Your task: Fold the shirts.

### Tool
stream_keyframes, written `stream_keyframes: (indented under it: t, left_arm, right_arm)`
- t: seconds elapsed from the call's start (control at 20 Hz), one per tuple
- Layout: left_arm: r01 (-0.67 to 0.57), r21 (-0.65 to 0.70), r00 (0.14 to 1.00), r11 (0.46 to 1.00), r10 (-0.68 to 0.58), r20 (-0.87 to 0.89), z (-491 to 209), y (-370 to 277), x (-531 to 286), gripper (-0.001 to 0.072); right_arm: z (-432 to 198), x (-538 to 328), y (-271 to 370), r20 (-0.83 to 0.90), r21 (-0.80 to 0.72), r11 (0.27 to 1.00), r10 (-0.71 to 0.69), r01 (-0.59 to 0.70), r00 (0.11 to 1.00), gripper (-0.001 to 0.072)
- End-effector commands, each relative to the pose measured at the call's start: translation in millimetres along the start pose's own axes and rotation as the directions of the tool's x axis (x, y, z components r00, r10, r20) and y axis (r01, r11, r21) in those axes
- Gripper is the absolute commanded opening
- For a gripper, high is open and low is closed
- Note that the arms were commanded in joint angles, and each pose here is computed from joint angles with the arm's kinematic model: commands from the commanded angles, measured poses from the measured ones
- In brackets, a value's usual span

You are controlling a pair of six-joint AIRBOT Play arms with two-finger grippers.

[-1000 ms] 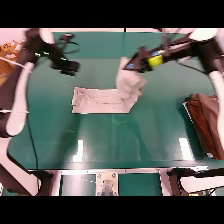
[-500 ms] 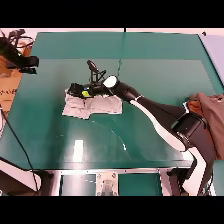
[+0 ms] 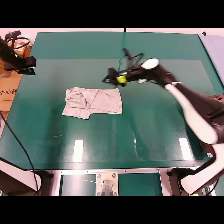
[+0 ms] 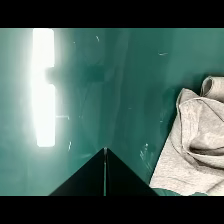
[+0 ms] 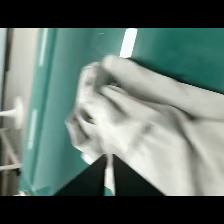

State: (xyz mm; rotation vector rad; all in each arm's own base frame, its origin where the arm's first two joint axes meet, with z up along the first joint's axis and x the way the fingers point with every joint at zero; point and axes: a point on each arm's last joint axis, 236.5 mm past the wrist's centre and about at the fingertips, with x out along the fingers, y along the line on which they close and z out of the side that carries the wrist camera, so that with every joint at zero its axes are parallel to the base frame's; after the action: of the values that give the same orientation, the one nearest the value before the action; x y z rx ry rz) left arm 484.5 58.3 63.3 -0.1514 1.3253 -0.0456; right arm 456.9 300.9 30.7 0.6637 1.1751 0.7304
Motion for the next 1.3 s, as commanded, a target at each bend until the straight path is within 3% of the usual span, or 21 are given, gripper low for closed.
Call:
stream_keyframes:
  t: [0.0,0.05,0.25,0.6,0.65,0.7,0.75,1.05,1.15,1.25]
  left_arm:
    - [0.002,-0.008,1.000,1.000,-0.002,-0.010,-3,1,5,0.0024]
    - [0.002,-0.008,1.000,1.000,-0.002,-0.007,-2,1,5,0.0024]
    - [0.003,-0.009,1.000,1.000,-0.003,-0.014,-3,1,5,0.0024]
    - [0.007,-0.008,1.000,1.000,-0.007,-0.015,-4,0,5,0.0024]
    - [0.007,-0.008,1.000,1.000,-0.007,-0.015,-4,0,5,0.0024]
    - [0.007,-0.008,1.000,1.000,-0.007,-0.015,-4,0,5,0.0024]
    - [0.007,-0.008,1.000,1.000,-0.007,-0.014,-3,0,5,0.0024]
    - [0.007,-0.008,1.000,1.000,-0.007,-0.017,-4,0,5,0.0024]
    - [0.007,-0.008,1.000,1.000,-0.007,-0.017,-4,0,5,0.0024]
    - [0.007,-0.008,1.000,1.000,-0.008,-0.017,-4,0,5,0.0024]
  right_arm:
    - [-18,-70,-79,0.011,0.073,0.983,-0.168,0.167,0.986,0.0570]
    - [-27,-74,-99,-0.002,0.116,0.976,-0.184,0.182,0.983,0.0616]
    - [-58,-38,-140,-0.060,0.214,0.959,-0.178,0.187,0.982,0.0616]
    - [-72,69,-76,-0.067,0.240,0.969,0.083,-0.065,0.994,0.0615]
    - [-70,77,-65,-0.071,0.222,0.972,0.097,-0.079,0.993,0.0528]
    - [-66,80,-54,-0.068,0.196,0.976,0.109,-0.094,0.992,0.0126]
    - [-58,79,-44,-0.056,0.173,0.979,0.122,-0.110,0.991,0.0034]
    - [21,-6,68,0.018,-0.086,0.953,0.292,-0.289,0.956,0.0013]
    - [43,-71,96,0.065,-0.177,0.954,0.259,-0.244,0.964,0.0013]
    - [60,-141,86,0.140,-0.211,0.975,0.094,-0.063,0.986,0.0013]
